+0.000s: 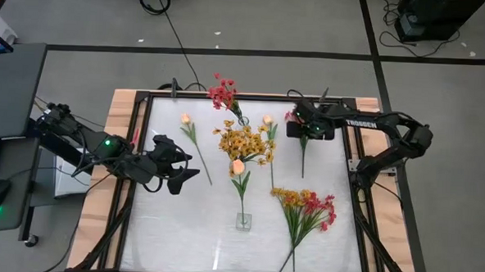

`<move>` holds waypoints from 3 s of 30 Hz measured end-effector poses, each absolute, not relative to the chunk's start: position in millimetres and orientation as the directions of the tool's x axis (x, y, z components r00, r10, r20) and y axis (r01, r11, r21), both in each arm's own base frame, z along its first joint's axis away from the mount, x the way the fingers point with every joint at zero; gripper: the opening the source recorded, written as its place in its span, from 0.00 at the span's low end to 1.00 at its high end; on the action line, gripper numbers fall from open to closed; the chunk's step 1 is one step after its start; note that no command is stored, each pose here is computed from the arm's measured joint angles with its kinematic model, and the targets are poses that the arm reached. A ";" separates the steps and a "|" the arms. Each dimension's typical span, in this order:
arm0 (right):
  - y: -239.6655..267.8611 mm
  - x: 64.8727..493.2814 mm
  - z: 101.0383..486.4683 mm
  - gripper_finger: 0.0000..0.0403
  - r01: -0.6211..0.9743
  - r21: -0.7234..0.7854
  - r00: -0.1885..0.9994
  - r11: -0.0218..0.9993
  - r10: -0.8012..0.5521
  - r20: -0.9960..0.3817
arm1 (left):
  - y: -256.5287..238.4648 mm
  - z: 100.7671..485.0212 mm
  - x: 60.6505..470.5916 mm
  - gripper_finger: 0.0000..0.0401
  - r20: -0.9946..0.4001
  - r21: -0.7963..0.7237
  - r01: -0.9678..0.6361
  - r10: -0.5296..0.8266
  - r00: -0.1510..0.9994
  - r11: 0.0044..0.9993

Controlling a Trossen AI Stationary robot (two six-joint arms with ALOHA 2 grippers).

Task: Sort flowers into vase by color
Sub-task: Put the top red flowers into the top transparent vase

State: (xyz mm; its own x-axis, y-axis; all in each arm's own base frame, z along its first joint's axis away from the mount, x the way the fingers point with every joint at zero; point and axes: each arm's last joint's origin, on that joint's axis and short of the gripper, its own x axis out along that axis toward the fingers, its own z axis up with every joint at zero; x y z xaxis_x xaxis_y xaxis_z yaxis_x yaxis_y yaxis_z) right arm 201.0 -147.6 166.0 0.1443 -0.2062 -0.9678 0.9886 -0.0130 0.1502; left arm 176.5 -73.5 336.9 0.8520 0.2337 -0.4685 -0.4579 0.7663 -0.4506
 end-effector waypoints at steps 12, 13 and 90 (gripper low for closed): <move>-140.8 192.0 149.7 0.55 0.992 0.125 0.118 -0.028 -0.182 -0.976 | -73.5 336.9 176.5 0.82 -0.468 -0.451 -0.458 0.234 0.852 0.766; -140.5 191.6 149.2 0.54 0.992 0.124 0.116 -0.031 -0.180 -0.977 | -73.5 336.9 176.5 0.82 -0.468 -0.451 -0.458 0.234 0.852 0.766; -168.6 214.8 323.1 0.04 0.637 0.401 0.755 0.659 -0.638 -0.152 | -73.5 336.9 176.5 0.82 -0.468 -0.451 -0.458 0.234 0.852 0.766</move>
